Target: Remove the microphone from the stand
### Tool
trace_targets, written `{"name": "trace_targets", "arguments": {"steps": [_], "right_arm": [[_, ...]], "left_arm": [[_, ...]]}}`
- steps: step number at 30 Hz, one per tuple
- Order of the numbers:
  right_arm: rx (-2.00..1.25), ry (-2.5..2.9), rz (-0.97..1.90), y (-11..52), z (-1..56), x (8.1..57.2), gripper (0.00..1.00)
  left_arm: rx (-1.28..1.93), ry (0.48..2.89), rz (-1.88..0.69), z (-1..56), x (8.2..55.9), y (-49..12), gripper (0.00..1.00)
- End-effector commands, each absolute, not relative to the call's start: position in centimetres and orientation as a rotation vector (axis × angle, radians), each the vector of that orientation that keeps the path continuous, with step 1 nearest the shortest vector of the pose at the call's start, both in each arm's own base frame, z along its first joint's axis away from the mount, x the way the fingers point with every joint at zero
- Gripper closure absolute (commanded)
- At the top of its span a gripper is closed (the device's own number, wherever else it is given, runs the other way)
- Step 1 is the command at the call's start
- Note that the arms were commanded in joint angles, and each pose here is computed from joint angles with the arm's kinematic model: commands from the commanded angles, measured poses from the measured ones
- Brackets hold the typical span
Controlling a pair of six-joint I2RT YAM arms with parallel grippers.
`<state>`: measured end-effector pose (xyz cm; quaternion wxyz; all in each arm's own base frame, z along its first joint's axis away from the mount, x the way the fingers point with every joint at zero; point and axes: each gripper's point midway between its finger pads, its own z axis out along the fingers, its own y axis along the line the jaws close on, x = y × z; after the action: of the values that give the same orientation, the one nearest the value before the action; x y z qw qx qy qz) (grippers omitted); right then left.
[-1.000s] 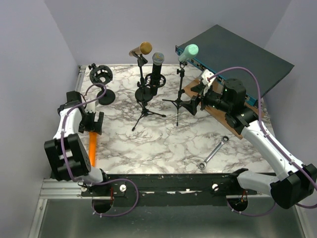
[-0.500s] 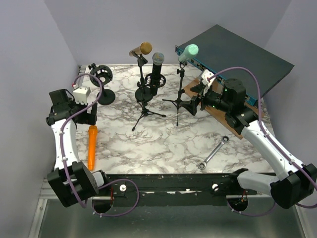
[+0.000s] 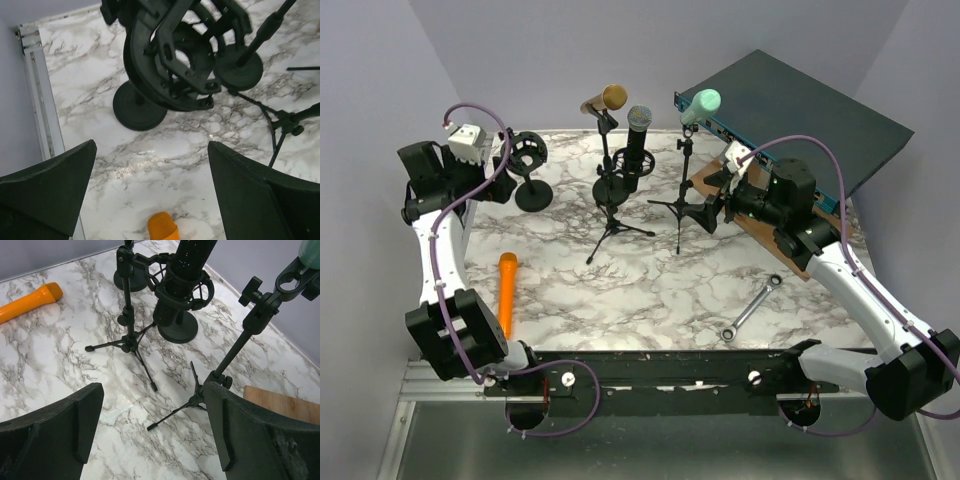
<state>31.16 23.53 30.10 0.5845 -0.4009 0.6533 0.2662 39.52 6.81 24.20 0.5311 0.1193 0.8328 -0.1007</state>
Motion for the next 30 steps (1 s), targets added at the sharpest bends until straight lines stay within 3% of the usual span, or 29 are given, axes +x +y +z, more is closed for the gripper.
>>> {"name": "trace_targets", "arguments": {"steps": [1, 13, 30], "right_arm": [[-0.965, 1.505, 0.641, 24.1, 29.8, 31.0, 0.1], [-0.972, 1.512, 0.652, 24.4, 29.5, 30.9, 0.1], [-0.977, 1.53, 0.661, 24.8, 29.2, 31.3, 0.1]], "left_arm": [[0.301, 1.918, -0.447, 28.2, 39.4, 4.2, 0.03], [-0.005, 1.997, -0.682, 28.3, 42.6, 4.5, 0.01], [-0.115, 2.021, -0.912, 26.7, 46.5, 3.5, 0.05]]}}
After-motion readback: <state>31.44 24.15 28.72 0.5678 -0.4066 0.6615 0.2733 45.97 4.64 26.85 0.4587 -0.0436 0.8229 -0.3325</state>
